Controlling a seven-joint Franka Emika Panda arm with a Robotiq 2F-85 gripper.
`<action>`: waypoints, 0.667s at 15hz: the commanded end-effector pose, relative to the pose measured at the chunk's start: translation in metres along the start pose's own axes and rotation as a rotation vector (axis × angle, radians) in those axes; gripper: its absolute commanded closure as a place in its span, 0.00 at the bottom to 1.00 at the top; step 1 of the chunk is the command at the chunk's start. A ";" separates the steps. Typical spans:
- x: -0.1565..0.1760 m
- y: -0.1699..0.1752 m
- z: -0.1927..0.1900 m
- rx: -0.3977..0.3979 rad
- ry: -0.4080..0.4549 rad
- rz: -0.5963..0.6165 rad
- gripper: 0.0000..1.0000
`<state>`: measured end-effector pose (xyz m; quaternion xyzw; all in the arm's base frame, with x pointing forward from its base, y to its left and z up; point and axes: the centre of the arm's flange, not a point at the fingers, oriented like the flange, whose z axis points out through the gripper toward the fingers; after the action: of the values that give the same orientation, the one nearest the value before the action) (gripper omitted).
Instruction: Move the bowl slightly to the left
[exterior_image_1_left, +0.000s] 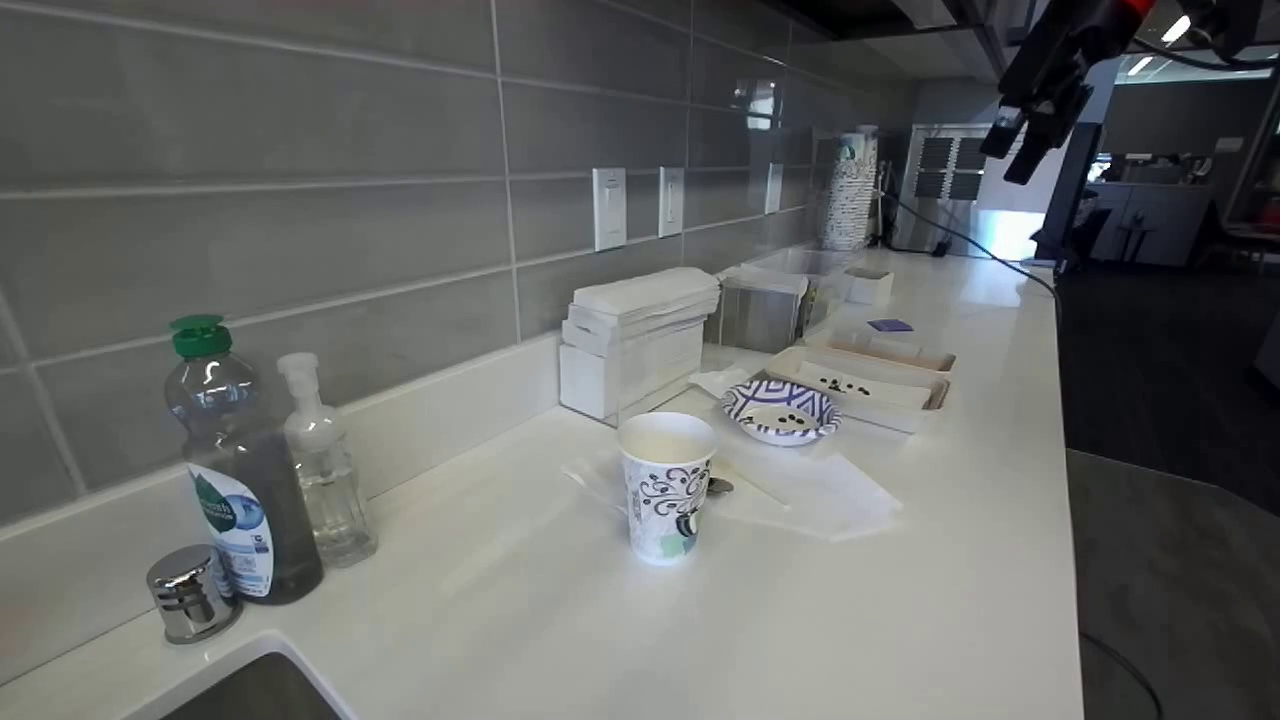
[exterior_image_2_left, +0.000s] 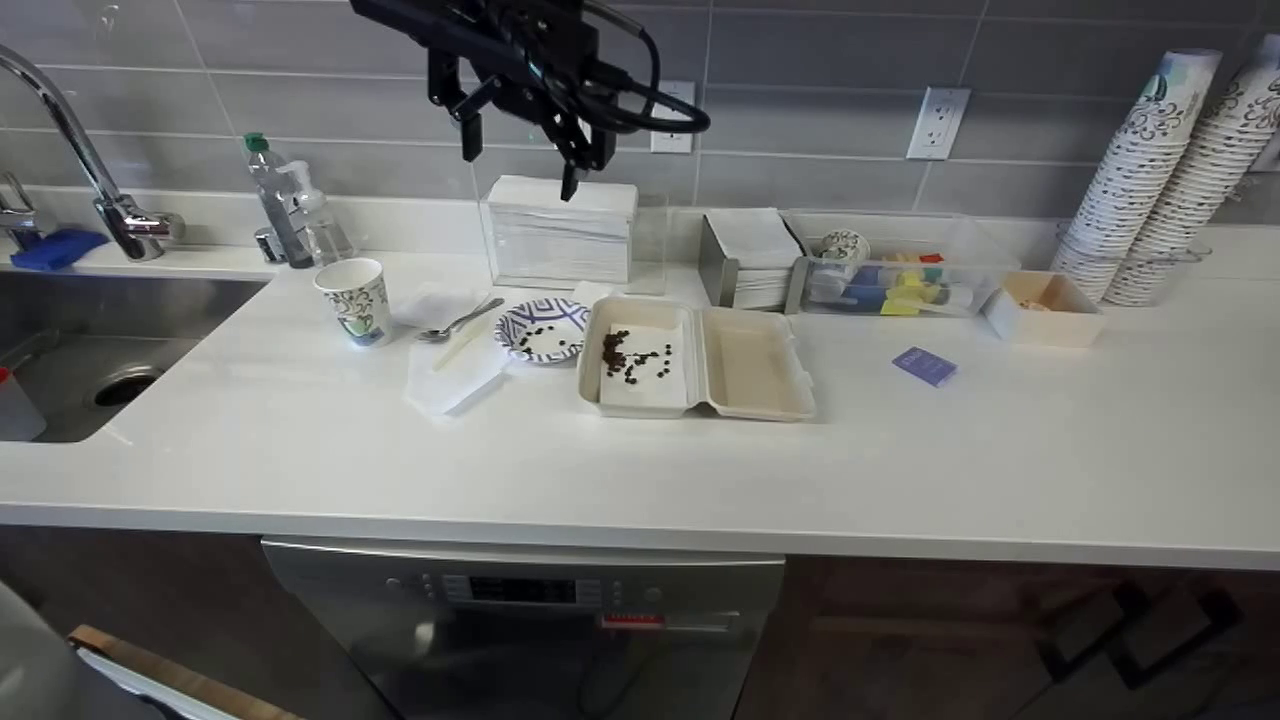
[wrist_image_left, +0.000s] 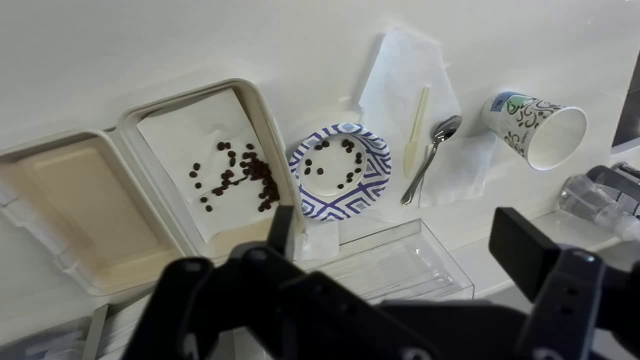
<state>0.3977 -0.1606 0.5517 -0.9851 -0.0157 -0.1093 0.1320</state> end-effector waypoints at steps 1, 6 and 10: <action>0.012 0.001 0.008 -0.021 -0.005 0.092 0.00; 0.037 -0.007 0.039 -0.114 0.042 0.226 0.00; 0.055 -0.017 0.071 -0.151 0.088 0.274 0.00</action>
<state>0.4495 -0.1364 0.5219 -0.9825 0.1079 -0.1255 0.0854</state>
